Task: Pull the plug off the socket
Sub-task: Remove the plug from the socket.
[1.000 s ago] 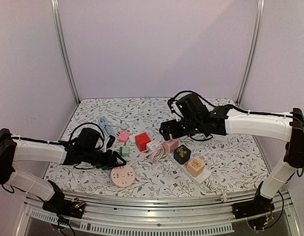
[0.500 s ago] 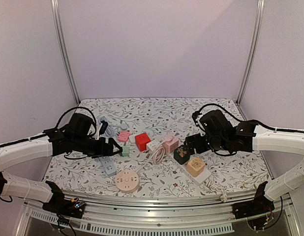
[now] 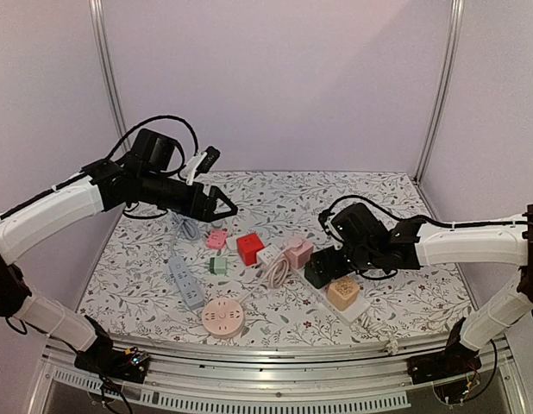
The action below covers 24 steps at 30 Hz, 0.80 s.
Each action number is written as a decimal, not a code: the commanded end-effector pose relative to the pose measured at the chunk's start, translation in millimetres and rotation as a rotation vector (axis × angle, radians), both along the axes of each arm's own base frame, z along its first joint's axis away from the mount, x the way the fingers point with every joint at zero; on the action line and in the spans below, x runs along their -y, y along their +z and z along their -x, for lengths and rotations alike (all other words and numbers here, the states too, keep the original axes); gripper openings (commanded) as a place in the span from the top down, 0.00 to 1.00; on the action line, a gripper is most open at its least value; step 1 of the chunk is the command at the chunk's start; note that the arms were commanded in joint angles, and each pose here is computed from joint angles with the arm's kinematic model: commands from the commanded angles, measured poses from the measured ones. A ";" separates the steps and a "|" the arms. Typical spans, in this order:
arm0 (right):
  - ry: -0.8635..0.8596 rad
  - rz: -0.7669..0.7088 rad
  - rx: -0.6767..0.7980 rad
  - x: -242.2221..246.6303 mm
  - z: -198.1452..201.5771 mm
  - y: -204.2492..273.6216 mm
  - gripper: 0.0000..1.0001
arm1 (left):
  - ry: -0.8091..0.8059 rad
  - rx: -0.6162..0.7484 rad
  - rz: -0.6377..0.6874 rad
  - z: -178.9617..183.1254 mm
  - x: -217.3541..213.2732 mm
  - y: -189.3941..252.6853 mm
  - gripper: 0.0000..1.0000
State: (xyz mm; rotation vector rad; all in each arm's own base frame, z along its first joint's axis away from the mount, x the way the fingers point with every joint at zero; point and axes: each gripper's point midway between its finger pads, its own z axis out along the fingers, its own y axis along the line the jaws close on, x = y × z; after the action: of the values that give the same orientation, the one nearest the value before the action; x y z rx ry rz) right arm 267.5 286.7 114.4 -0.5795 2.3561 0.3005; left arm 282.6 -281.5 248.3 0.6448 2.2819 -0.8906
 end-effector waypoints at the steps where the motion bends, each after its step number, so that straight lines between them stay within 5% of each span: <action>1: 0.025 0.035 -0.002 -10.0 0.2 -15.4 0.06 | -0.067 0.053 -0.014 -11.9 10.8 3.3 0.11; 5: 0.047 0.064 -0.002 -17.1 -2.4 -28.3 0.12 | -0.087 0.068 0.076 -17.2 26.1 3.9 0.11; 15: 0.052 0.093 0.023 -28.5 -7.9 -45.4 0.39 | -0.154 0.037 0.030 1.8 32.2 -25.6 0.11; 24: 0.092 0.075 0.112 -38.0 -1.1 -14.7 0.75 | -0.230 0.008 -0.059 27.7 61.7 -52.1 0.11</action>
State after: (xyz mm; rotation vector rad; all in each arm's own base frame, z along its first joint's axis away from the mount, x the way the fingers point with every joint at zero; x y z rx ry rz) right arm 265.4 306.1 64.3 -0.7407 2.3603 0.1541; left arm 265.4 -328.1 210.2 0.8811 2.2417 -0.9553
